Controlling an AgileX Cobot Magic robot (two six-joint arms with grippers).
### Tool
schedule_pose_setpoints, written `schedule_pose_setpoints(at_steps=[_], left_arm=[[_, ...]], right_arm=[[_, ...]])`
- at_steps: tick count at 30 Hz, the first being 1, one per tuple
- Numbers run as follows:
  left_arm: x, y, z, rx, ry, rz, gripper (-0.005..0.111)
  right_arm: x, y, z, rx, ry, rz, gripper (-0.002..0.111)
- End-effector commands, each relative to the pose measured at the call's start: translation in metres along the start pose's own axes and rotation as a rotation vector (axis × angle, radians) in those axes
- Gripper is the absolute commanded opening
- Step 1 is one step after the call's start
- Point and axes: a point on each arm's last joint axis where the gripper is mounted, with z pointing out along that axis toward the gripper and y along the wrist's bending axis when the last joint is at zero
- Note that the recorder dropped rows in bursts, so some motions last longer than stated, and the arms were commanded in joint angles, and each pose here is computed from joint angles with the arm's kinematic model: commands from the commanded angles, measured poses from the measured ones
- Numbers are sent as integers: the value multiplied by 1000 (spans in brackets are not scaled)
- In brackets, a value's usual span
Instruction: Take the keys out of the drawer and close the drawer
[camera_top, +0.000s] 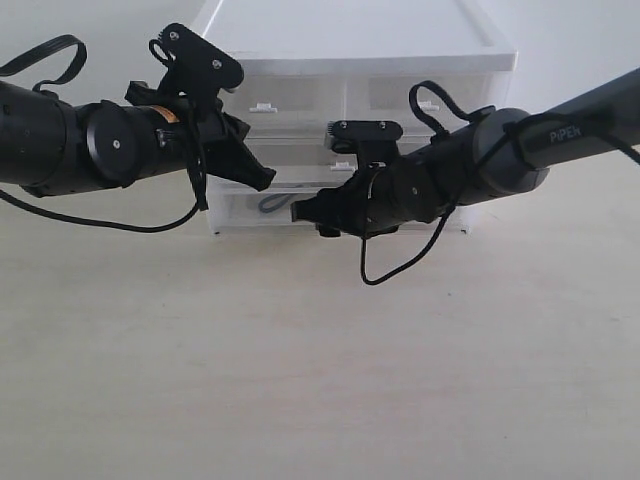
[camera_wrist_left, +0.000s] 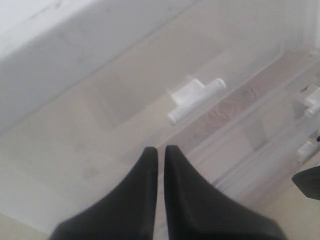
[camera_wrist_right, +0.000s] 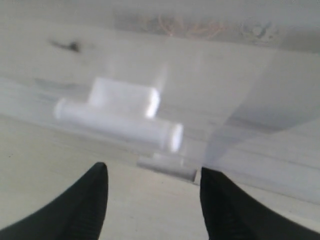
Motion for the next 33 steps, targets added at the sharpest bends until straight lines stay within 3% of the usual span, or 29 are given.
schedule_pose_setpoints(at_steps=[1, 5, 10, 17, 33], left_arm=[[-16, 43, 0, -304, -246, -85, 4], [-16, 43, 0, -304, -246, -85, 4], [-16, 43, 0, -304, -246, -85, 4], [-16, 43, 0, -304, -246, -85, 4], [-16, 43, 0, -304, -246, -85, 4]], right_arm=[[-20, -1, 1, -35, -130, -22, 51], [-21, -1, 1, -35, -131, -22, 49], [-21, -1, 1, -35, -131, -24, 22], [-20, -1, 2, -29, -124, -71, 0], [-9, 6, -1, -1, -1, -144, 0]])
